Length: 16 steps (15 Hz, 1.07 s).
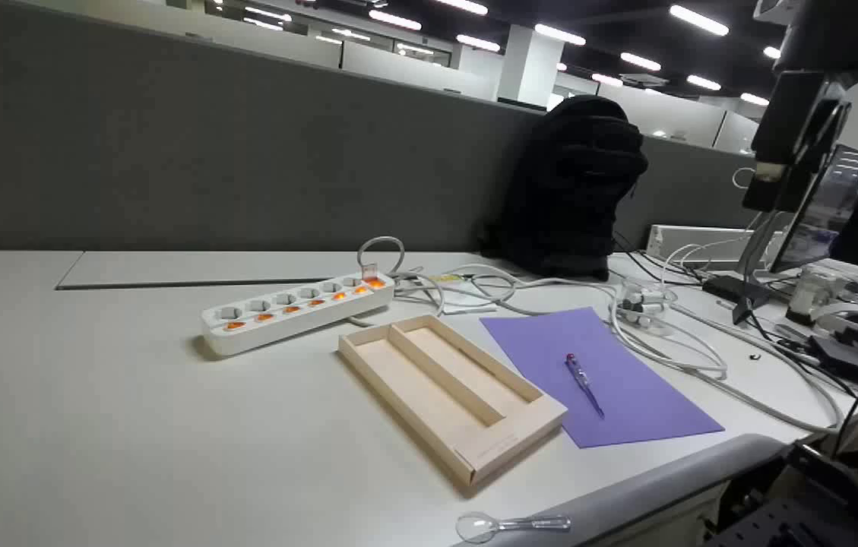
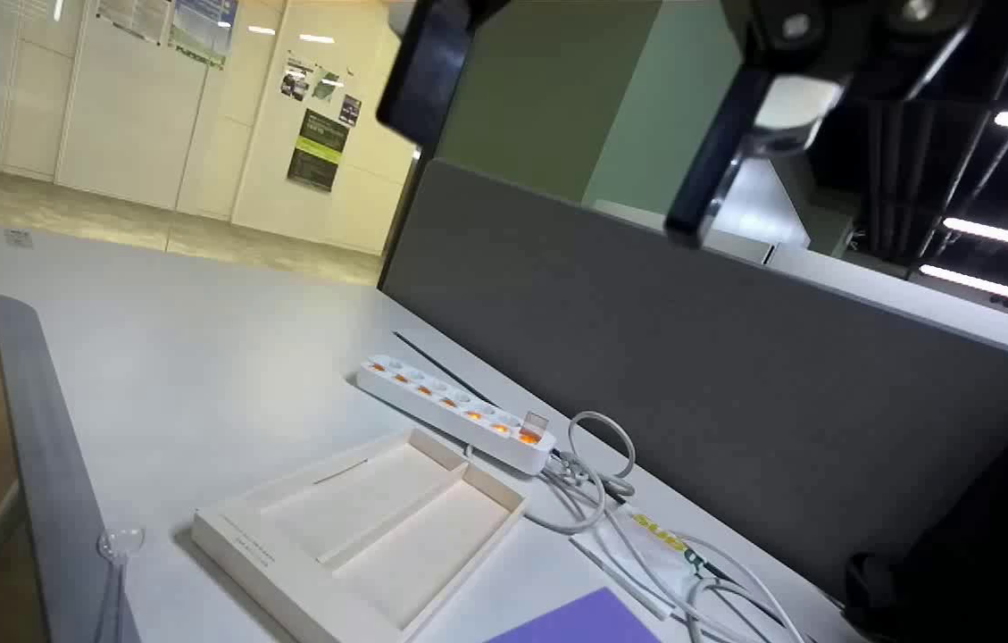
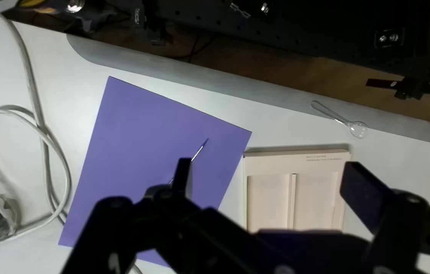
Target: Put the silver object in the right compartment of the box
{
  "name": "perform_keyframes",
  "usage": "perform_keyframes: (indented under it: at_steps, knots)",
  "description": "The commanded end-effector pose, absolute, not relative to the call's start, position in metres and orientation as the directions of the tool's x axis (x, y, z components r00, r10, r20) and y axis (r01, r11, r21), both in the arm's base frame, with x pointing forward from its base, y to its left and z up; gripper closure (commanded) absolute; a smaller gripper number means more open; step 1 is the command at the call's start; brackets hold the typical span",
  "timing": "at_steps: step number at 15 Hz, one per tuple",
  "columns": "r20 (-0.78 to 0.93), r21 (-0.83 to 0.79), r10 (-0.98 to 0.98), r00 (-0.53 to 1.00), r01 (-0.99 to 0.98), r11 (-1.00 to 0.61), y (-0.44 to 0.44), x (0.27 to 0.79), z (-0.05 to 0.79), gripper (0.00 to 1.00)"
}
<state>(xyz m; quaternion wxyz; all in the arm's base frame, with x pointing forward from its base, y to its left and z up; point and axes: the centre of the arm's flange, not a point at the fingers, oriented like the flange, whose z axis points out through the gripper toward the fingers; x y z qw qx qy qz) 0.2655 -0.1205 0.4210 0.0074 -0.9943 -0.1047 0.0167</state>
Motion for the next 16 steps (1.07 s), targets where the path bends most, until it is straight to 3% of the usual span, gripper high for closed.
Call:
perform_keyframes:
  at_steps: [1, 14, 16]
  knots:
    - [-0.032, -0.018, 0.208, 0.978, 0.208, -0.978, -0.1205, 0.2655, 0.4210, 0.00]
    - [-0.031, -0.018, 0.208, 0.978, 0.208, -0.978, -0.1206, 0.2656, 0.4211, 0.00]
    - [0.031, 0.024, 0.192, 0.981, 0.192, -0.981, -0.1275, 0.2729, 0.4176, 0.00]
